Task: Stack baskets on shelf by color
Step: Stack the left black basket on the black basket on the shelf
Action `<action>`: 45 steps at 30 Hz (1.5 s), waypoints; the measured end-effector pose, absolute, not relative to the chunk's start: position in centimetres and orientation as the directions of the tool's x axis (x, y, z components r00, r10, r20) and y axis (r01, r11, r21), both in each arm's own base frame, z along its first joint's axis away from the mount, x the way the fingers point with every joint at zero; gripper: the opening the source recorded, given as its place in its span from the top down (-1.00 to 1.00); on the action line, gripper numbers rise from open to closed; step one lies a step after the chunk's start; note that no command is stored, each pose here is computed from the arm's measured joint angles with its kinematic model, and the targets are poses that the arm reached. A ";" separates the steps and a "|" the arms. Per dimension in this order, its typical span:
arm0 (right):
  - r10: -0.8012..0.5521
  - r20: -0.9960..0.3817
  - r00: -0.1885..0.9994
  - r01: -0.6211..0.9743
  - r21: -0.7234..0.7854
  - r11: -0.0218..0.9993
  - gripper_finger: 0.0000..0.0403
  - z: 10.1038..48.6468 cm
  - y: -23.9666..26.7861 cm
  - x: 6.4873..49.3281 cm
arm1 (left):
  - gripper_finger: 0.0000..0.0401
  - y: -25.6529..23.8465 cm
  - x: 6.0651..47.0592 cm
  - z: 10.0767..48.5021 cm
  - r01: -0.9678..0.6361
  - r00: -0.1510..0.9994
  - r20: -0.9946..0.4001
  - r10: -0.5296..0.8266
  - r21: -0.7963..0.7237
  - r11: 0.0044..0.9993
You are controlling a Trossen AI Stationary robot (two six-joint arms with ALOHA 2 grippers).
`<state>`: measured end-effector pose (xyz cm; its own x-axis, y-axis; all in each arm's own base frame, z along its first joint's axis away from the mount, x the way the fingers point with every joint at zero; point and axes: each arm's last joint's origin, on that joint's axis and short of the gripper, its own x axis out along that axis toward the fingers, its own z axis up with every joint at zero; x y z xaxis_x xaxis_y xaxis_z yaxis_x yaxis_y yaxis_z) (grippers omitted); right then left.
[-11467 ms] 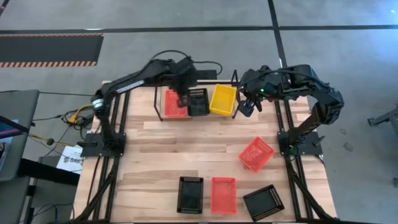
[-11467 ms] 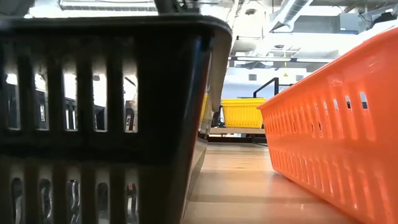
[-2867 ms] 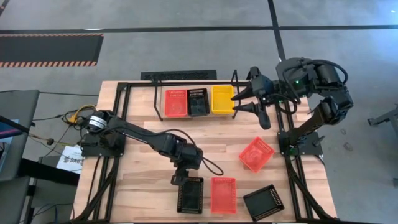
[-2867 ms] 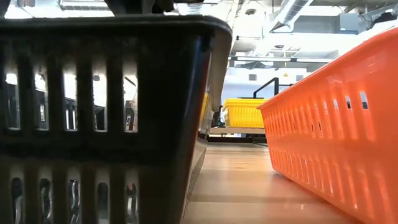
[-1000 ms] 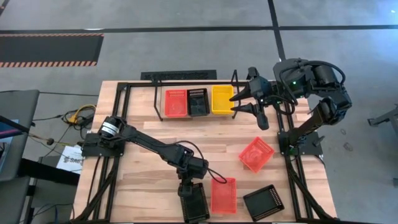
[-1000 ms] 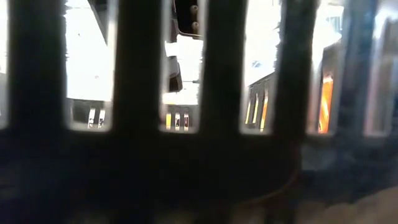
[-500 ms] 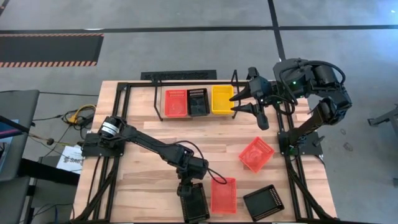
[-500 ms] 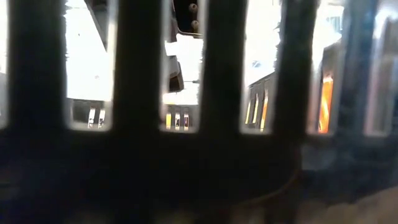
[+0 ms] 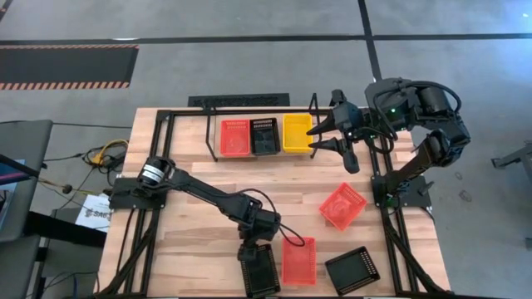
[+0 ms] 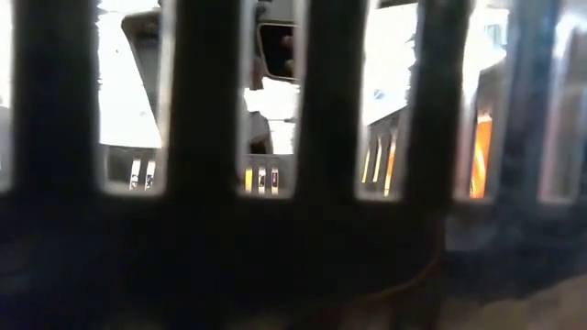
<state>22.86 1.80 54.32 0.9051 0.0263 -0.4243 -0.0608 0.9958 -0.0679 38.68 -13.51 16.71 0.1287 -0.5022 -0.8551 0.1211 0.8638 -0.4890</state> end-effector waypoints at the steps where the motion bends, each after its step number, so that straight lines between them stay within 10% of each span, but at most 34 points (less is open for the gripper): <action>1: 0.027 -0.424 0.905 -0.061 -0.068 0.996 0.23 54.3 1.8 22.9 | 0.24 -13.5 38.6 16.6 0.115 0.117 -0.852 -0.510 -0.498 0.859; 8: 0.028 -0.424 0.905 -0.062 -0.067 0.996 0.23 54.3 1.8 22.9 | 0.29 -13.6 39.0 16.5 0.117 0.137 -0.847 -0.514 -0.501 0.857; 17: 0.029 -0.421 0.906 -0.063 -0.066 0.996 0.23 54.3 1.8 22.9 | 0.95 -13.5 39.0 16.4 0.108 0.140 -0.857 -0.496 -0.484 0.868; 26: 0.030 -0.418 0.908 -0.054 -0.047 0.997 0.23 54.4 1.8 22.9 | 0.99 -11.9 39.3 17.9 0.097 0.108 -0.901 -0.420 -0.411 0.906; 45: 0.030 -0.395 0.918 -0.051 -0.044 0.998 0.23 54.9 1.7 21.7 | 1.00 -1.0 38.9 37.0 0.053 0.280 -0.955 0.093 0.113 0.992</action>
